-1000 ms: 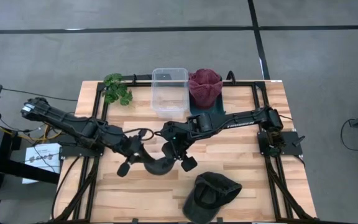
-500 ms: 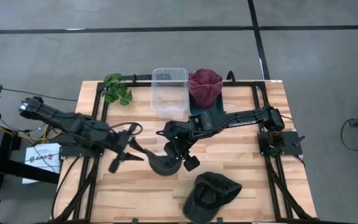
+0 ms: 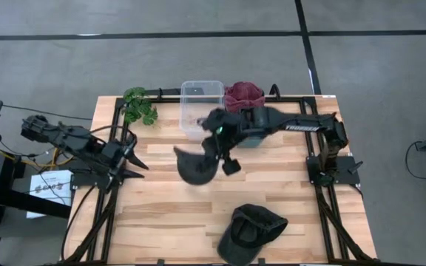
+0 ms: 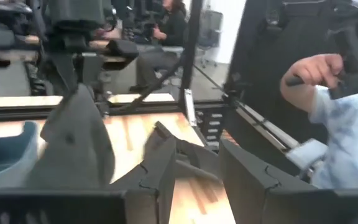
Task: Pick & Place hat
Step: Put the left black cap into the transparent bin
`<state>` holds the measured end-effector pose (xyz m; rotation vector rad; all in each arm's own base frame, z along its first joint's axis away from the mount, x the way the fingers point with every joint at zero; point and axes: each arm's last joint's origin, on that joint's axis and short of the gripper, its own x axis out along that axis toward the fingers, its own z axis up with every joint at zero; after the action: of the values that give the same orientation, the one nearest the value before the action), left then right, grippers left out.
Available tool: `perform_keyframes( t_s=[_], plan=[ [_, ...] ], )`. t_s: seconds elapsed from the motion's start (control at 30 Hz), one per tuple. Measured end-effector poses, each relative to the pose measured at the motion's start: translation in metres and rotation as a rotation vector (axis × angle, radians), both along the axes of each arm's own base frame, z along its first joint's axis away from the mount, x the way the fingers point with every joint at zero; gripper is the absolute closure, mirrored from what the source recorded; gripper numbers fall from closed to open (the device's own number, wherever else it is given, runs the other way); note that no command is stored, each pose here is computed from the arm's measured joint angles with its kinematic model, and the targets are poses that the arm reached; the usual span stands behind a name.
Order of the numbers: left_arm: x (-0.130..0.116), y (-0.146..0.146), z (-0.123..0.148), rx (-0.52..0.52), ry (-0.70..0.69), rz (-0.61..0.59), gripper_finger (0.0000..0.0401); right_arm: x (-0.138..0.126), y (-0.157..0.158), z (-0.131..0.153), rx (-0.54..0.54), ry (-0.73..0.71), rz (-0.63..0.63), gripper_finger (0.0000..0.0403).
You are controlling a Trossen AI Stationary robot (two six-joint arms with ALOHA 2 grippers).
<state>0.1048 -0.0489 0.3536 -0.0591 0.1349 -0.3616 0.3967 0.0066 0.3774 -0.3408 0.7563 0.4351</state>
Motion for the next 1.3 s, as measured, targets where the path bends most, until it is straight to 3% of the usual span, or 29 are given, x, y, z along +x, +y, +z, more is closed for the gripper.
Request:
perform_keyframes(
  t_s=[0.4,0.93,1.07,1.3],
  plan=[
    [-0.015,0.01,-0.031,0.006,-0.008,0.081,0.0284,-0.023,-0.088,0.036,-0.08,-0.208,-0.175,0.0403],
    [-0.012,0.009,-0.032,0.016,0.0,0.089,0.0283,-0.054,-0.199,0.05,-0.105,-0.418,-0.276,0.0403],
    [-0.011,0.009,-0.032,0.025,-0.002,0.112,0.0283,-0.057,-0.22,0.042,-0.085,-0.427,-0.286,0.0403],
    [-0.009,0.009,-0.033,0.036,0.005,0.147,0.0281,-0.039,-0.258,0.008,-0.086,-0.4,-0.283,0.0403]
  ],
)
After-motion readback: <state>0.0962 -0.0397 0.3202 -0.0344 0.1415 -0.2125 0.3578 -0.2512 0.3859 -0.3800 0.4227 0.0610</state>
